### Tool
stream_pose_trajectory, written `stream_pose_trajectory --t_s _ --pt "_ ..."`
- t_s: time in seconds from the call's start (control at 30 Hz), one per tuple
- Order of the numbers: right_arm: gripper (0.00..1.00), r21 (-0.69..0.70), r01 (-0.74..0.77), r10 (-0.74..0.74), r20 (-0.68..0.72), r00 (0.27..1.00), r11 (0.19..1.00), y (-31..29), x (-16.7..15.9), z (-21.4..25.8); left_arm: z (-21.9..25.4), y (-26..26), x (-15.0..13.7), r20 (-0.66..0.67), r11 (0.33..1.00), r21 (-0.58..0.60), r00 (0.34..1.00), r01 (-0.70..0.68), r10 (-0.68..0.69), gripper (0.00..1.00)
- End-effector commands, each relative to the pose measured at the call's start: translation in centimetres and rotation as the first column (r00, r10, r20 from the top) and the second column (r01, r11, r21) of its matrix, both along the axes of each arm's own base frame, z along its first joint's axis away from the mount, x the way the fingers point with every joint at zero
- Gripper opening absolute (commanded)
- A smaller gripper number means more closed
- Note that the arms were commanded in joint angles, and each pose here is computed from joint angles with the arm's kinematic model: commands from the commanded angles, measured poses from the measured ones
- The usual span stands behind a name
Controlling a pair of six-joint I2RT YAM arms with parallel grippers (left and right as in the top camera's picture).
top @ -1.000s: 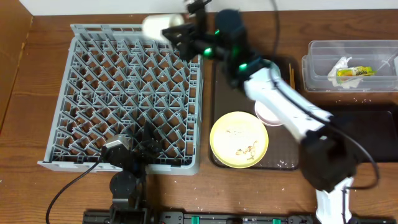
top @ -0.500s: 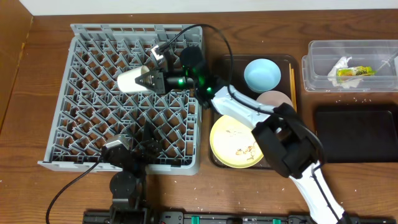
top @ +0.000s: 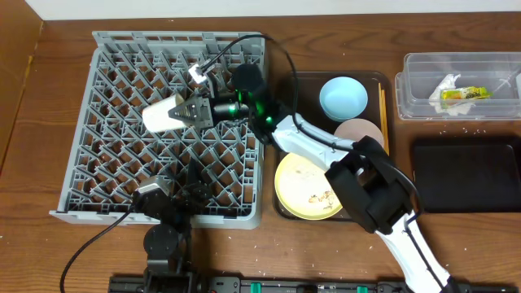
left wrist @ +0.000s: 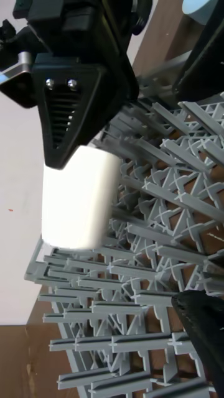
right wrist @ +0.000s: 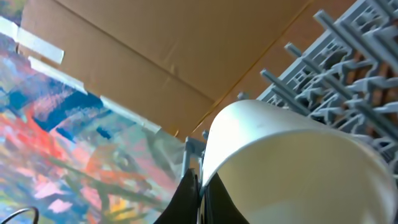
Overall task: Sort waste into correct bins and load items into the dishwasher
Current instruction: 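Lower the white cup into the dish rack and open the right gripper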
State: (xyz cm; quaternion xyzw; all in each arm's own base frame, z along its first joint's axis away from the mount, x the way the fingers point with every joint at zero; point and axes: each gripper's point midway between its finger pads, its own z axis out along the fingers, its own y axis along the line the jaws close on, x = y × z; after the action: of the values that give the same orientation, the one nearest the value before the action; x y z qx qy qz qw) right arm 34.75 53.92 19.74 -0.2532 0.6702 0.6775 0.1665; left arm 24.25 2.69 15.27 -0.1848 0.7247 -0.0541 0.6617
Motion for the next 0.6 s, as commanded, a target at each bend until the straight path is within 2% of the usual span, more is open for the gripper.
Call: stream_pose_trajectory --t_s 0.0,0.27,0.57 --pt "0.01 -0.006 -0.045 0.045 -0.018 0.999 0.999 1.2 -1.4 -0.9 -1.7 0.2 -0.1 -0.053 1.0 0.013 0.999 -0.012 0.013 0.98" --pt "0.01 -0.061 -0.032 0.022 -0.158 0.987 0.998 1.0 -0.2 -6.0 -1.7 0.2 -0.1 -0.053 1.0 0.013 0.999 -0.012 0.013 0.98" --pt "0.06 -0.084 0.011 -0.018 -0.085 0.996 0.996 -0.8 2.9 -6.1 -1.7 0.2 -0.1 -0.053 1.0 0.013 0.999 -0.012 0.013 0.98"
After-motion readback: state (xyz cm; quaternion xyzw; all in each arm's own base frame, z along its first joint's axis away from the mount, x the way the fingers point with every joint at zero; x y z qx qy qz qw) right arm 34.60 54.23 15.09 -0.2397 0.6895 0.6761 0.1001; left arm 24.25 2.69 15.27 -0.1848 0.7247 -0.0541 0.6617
